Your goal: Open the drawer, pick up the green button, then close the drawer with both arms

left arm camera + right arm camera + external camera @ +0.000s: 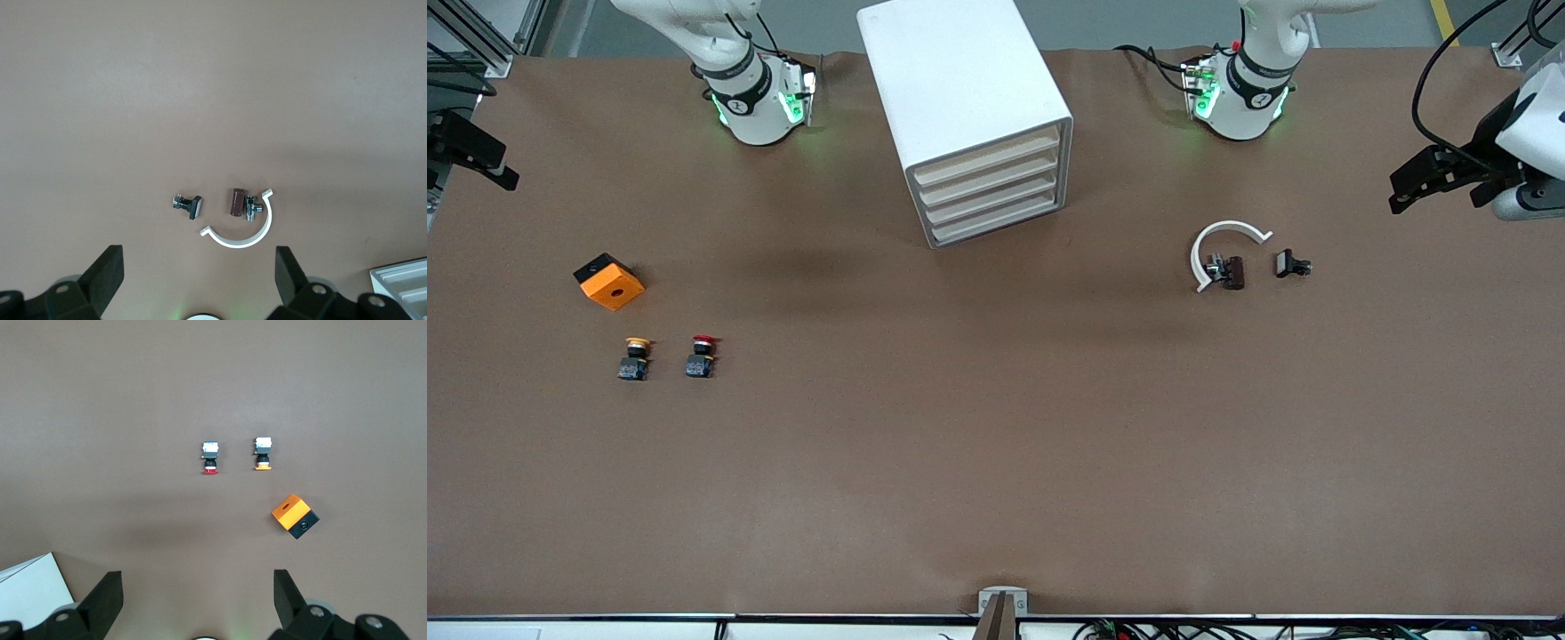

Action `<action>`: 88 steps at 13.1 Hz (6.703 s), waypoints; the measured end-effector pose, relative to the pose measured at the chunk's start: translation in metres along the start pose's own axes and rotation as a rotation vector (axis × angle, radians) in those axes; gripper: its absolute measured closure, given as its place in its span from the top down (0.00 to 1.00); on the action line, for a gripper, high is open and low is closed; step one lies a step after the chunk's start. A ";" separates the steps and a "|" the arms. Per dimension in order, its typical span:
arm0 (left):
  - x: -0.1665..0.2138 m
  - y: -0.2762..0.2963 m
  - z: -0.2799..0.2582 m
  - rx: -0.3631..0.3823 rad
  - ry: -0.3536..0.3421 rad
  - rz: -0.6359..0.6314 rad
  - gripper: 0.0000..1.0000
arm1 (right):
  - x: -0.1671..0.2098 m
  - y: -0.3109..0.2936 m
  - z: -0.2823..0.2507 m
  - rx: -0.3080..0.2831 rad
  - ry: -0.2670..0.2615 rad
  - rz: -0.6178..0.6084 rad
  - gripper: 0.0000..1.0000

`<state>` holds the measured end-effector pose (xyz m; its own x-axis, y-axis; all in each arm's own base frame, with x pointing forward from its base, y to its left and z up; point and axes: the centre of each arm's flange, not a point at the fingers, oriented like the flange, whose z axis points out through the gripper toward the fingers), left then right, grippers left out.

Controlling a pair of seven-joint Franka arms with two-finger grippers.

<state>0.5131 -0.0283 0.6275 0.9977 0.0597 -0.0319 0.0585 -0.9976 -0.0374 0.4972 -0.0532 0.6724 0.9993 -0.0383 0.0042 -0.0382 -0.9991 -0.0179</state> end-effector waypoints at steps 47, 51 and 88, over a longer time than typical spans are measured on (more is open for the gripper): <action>0.014 0.263 0.416 0.385 -0.592 -1.063 1.00 | 0.002 0.000 -0.001 -0.001 0.017 0.000 1.00; -0.011 0.275 0.432 0.510 -0.682 -1.086 1.00 | 0.002 0.000 -0.001 -0.001 0.018 0.000 1.00; -0.077 0.388 0.473 0.847 -1.169 -1.367 0.93 | 0.002 -0.004 0.001 -0.001 -0.004 0.052 1.00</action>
<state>0.4431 -0.4033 0.1432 -0.2115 0.9737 -0.0842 0.2479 -0.0299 -0.9683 0.4990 -0.0494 0.6718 0.9960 -0.0897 -0.0009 -0.0897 -0.9958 -0.0174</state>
